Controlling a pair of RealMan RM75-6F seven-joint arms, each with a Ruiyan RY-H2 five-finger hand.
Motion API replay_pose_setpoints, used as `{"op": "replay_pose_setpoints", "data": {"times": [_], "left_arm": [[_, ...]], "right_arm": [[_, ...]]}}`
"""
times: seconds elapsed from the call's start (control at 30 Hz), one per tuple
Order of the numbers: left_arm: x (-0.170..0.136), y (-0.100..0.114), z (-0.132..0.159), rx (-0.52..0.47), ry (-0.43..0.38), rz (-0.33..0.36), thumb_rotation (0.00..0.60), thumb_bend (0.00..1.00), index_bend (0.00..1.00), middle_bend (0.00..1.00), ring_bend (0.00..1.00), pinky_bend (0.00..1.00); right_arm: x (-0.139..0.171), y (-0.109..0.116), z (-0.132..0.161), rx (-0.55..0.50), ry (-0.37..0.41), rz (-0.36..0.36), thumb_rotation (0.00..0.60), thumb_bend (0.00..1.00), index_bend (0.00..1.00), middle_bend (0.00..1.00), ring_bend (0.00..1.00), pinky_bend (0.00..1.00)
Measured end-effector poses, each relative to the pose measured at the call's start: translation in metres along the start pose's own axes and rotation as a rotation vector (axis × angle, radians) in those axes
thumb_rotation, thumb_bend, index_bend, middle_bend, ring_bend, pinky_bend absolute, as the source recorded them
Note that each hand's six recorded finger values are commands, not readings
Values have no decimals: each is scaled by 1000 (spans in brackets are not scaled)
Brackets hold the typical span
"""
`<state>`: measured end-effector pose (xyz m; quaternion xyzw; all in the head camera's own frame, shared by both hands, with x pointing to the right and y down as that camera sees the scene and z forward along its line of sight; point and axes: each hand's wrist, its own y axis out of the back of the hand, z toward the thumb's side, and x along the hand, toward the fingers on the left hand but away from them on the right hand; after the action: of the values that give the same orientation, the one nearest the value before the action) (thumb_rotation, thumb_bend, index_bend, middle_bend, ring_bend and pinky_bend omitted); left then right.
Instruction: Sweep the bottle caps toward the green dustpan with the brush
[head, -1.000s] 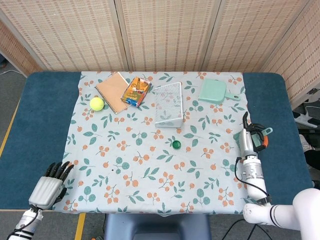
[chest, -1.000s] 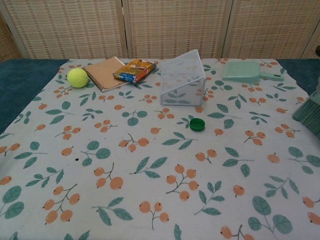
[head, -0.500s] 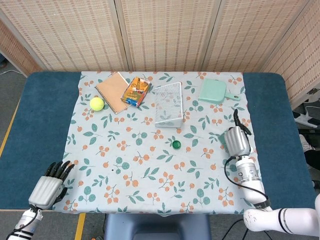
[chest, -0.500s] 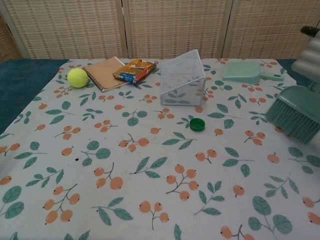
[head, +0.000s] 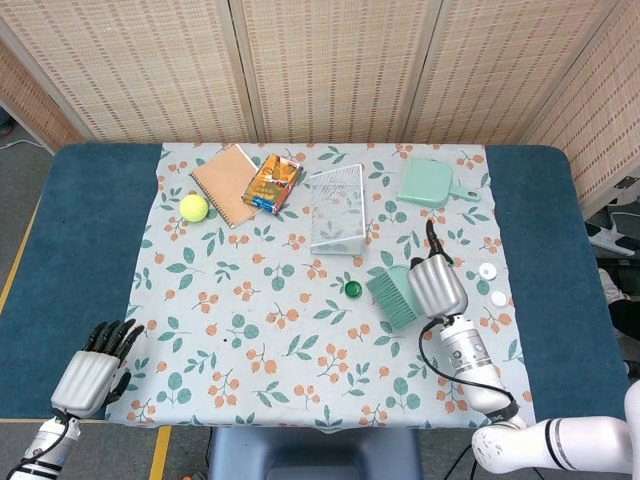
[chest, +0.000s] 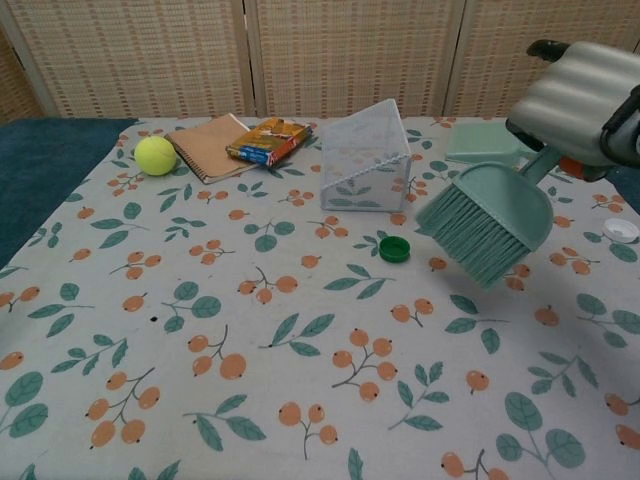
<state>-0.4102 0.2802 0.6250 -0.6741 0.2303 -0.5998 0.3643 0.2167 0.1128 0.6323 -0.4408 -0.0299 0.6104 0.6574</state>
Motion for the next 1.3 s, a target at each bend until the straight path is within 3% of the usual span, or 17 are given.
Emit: {"op": "replay_pose_setpoints", "data": {"times": [0.3, 0.57, 0.87, 1.3], "left_arm": [[1, 2, -4, -11, 7, 3, 600, 456, 0, 0, 0, 80], [0, 3, -7, -15, 11, 2, 600, 455, 0, 0, 0, 80], [1, 2, -9, -15, 13, -2, 600, 456, 0, 0, 0, 80], [2, -1, -9, -8, 18, -10, 600, 457, 0, 0, 0, 80]], "right_arm": [[-9, 34, 50, -100, 56, -67, 600, 505, 970, 796, 513, 0], [-29, 53, 85, -1, 45, -68, 600, 504, 970, 796, 513, 0], [-46, 45, 101, 84, 9, 10, 600, 505, 970, 796, 513, 0], [-55, 29, 98, 160, -15, 45, 600, 505, 970, 796, 513, 0]]}}
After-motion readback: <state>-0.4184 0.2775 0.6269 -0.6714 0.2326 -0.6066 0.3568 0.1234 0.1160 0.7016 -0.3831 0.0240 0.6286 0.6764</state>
